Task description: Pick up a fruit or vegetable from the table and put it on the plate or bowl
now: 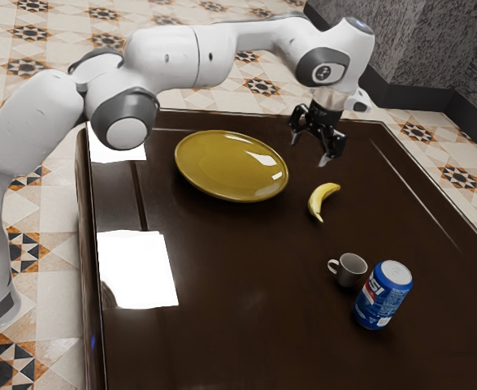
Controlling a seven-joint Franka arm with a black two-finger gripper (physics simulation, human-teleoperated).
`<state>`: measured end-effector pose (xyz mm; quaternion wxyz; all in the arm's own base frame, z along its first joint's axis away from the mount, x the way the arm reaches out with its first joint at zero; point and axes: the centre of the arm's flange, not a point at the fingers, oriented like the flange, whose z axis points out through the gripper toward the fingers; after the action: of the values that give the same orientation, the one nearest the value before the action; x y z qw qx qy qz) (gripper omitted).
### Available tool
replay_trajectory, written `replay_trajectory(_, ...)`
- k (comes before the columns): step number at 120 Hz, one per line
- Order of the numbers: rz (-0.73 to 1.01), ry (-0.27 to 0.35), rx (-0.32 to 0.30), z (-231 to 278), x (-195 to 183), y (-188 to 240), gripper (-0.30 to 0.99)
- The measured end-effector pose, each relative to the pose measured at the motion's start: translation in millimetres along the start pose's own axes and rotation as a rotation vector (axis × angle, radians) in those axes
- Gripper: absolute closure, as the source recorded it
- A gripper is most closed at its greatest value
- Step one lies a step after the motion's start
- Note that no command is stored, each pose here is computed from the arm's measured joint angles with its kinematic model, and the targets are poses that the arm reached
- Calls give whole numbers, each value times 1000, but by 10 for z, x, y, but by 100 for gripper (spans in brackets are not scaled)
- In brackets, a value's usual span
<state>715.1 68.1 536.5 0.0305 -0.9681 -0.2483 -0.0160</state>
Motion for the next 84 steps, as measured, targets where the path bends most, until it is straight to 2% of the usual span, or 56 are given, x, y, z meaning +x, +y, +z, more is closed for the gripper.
replay_trajectory(26, -58, -62, -44, 510, 157, 126, 0)
replay_trajectory(46, -70, -47, -85, 576, 159, 262, 0)
replay_trajectory(84, -117, -63, -96, 1071, 315, 332, 0)
